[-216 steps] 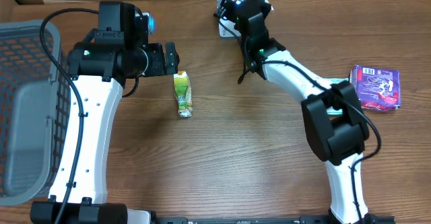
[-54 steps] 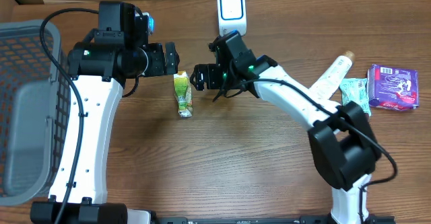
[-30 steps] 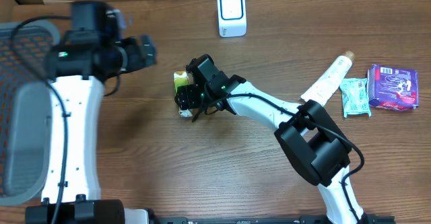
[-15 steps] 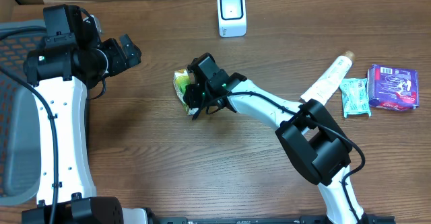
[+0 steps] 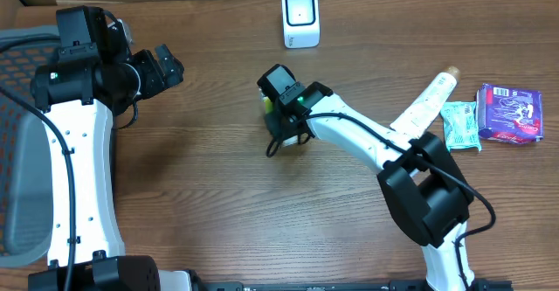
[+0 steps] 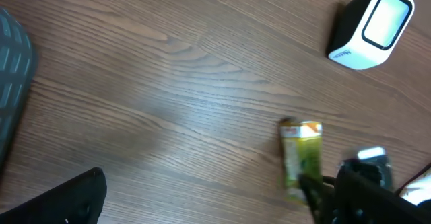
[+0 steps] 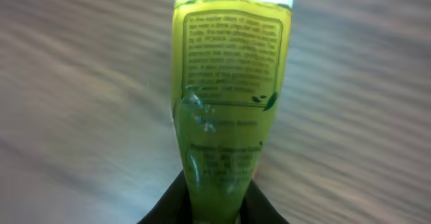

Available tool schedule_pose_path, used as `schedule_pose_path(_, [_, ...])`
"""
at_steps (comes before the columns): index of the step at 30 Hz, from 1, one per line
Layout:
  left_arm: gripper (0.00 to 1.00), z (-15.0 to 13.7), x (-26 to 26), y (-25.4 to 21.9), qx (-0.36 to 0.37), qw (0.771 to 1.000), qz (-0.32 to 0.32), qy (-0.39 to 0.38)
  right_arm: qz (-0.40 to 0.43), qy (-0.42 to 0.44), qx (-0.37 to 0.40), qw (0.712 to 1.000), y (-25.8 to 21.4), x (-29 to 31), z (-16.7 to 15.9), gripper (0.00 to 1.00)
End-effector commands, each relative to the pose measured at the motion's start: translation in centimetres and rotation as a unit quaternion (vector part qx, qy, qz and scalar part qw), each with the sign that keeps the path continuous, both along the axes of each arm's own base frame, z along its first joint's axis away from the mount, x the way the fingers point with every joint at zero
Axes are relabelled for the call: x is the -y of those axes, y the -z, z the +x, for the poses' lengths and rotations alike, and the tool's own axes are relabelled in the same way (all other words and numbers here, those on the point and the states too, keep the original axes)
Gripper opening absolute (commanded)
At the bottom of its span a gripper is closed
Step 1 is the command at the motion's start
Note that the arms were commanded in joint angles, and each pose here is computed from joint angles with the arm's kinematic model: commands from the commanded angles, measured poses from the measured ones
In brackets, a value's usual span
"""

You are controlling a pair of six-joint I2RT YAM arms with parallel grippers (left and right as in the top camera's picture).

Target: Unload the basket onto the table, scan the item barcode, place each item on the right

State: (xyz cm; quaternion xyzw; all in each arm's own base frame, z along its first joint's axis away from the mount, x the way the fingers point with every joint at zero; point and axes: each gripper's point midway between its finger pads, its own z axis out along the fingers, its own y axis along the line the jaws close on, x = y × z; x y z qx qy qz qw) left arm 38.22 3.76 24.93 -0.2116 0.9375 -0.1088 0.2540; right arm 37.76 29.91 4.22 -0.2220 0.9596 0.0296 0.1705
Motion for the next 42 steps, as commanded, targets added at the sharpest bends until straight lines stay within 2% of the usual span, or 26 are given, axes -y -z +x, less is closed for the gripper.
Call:
schedule_pose_path(1, [1.0,0.3,0.3,-0.1,0.002,1.0,-0.007,0.002,-0.107,0.034,0.129,0.985,-5.2,4.4,3.9,0.17])
schedule_pose_path(10, [1.0,0.3,0.3,-0.1,0.002,1.0,-0.007,0.002,-0.165,0.017,0.095,0.982,-0.8,4.7,2.6,0.2])
schedule_pose_path(12, [1.0,0.3,0.3,-0.1,0.002,1.0,-0.007,0.002,-0.177,0.003,0.082,0.981,0.2,4.2,1.7,0.29])
schedule_pose_path(14, [1.0,0.3,0.3,-0.1,0.002,1.0,-0.007,0.002,-0.181,-0.011,0.078,0.98,0.6,3.4,0.8,0.44])
schedule_pose_path(17, [0.99,0.3,0.3,-0.1,0.002,1.0,-0.007,0.002,-0.181,-0.035,0.082,0.979,0.6,1.9,-0.3,0.59])
schedule_pose_path(24, [0.99,0.3,0.3,-0.1,0.002,1.0,-0.007,0.002,-0.184,-0.114,0.096,0.972,0.5,-2.1,-3.2,0.7])
schedule_pose_path(28, [1.0,0.3,0.3,-0.1,0.002,1.0,-0.007,0.002,-0.172,-0.115,0.112,0.972,0.2,-3.3,-3.2,0.78])
schedule_pose_path(34, [0.99,0.3,0.3,-0.1,0.002,1.0,-0.006,0.001,-0.092,0.022,0.106,0.99,-3.1,-2.2,-0.4,0.82])
schedule_pose_path(38, [0.99,0.3,0.3,-0.1,0.002,1.0,-0.006,0.001,0.016,0.069,0.056,0.996,-7.4,-1.3,1.3,0.82])
schedule_pose_path(42, [0.99,0.3,0.3,-0.1,0.002,1.0,-0.006,0.001,0.137,0.131,-0.005,0.982,-10.7,1.1,3.2,0.84])
